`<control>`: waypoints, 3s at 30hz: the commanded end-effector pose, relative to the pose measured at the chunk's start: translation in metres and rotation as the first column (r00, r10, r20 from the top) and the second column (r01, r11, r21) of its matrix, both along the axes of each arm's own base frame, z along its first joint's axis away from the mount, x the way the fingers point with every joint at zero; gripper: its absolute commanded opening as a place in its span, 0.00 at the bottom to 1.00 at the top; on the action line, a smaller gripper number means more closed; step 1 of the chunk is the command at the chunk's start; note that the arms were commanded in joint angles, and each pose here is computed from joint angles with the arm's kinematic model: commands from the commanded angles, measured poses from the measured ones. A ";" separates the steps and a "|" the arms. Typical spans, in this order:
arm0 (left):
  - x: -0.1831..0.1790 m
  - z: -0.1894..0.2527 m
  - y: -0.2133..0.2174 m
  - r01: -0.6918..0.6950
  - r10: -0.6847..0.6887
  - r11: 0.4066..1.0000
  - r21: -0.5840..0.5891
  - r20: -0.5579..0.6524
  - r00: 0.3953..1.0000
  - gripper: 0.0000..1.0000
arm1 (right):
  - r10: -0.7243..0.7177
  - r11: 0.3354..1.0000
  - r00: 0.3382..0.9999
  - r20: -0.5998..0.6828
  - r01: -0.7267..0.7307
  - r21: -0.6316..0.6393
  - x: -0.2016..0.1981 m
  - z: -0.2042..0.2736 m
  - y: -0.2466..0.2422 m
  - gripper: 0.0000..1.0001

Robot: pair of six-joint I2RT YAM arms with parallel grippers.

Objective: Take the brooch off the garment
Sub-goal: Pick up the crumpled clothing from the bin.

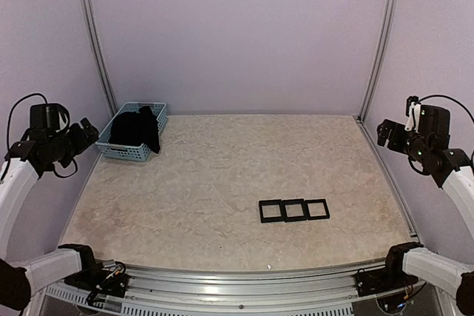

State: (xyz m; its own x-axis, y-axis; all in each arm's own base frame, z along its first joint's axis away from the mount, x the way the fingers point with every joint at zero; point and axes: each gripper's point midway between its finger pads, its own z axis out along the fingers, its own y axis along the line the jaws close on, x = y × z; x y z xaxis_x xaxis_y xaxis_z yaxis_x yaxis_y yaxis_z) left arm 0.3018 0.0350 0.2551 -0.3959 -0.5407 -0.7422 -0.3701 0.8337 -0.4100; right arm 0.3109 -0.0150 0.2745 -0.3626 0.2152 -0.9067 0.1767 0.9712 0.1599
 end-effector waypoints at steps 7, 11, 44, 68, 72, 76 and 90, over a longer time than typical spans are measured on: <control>0.024 0.020 0.006 -0.003 0.003 0.999 0.033 -0.014 1.000 0.99 | -0.013 1.000 0.999 0.048 0.014 -0.016 0.003 0.019 -0.002 1.00; 0.050 0.047 -0.004 0.069 -0.070 0.997 0.022 0.033 0.997 0.99 | 0.021 0.999 0.998 0.057 -0.019 -0.027 0.008 0.031 0.003 1.00; 0.280 -0.139 0.014 -0.030 -0.049 0.980 -0.195 -0.387 0.921 0.99 | 0.102 0.992 0.992 -0.077 -0.096 0.077 0.064 0.011 0.059 0.99; 0.299 -0.227 0.020 -0.143 0.015 0.962 -0.232 -0.481 0.877 0.43 | -0.003 0.991 0.995 -0.095 0.016 0.136 0.038 0.015 0.049 0.96; 0.308 -0.204 0.021 -0.113 0.008 0.968 -0.225 -0.422 0.907 0.10 | -0.009 0.992 0.996 -0.090 0.021 0.128 0.033 0.016 0.046 0.96; 0.324 -0.159 0.019 -0.047 -0.023 0.974 -0.221 -0.305 0.952 0.00 | -0.009 0.992 0.997 -0.079 0.018 0.124 0.028 0.021 0.045 0.96; 0.312 0.075 -0.007 0.164 -0.145 0.981 -0.104 0.166 0.975 0.00 | 0.027 0.993 0.999 -0.028 -0.023 0.114 0.008 0.029 0.044 0.96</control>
State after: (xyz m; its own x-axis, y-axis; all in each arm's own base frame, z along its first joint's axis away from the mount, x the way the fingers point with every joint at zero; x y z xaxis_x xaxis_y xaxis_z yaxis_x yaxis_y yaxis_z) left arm 0.6228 0.0489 0.2109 -0.4959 -0.6412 -0.5856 -0.3780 0.7665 -0.5192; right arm 0.3270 0.0260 0.3093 -0.3767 0.3374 -0.8627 0.1820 0.9401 0.2882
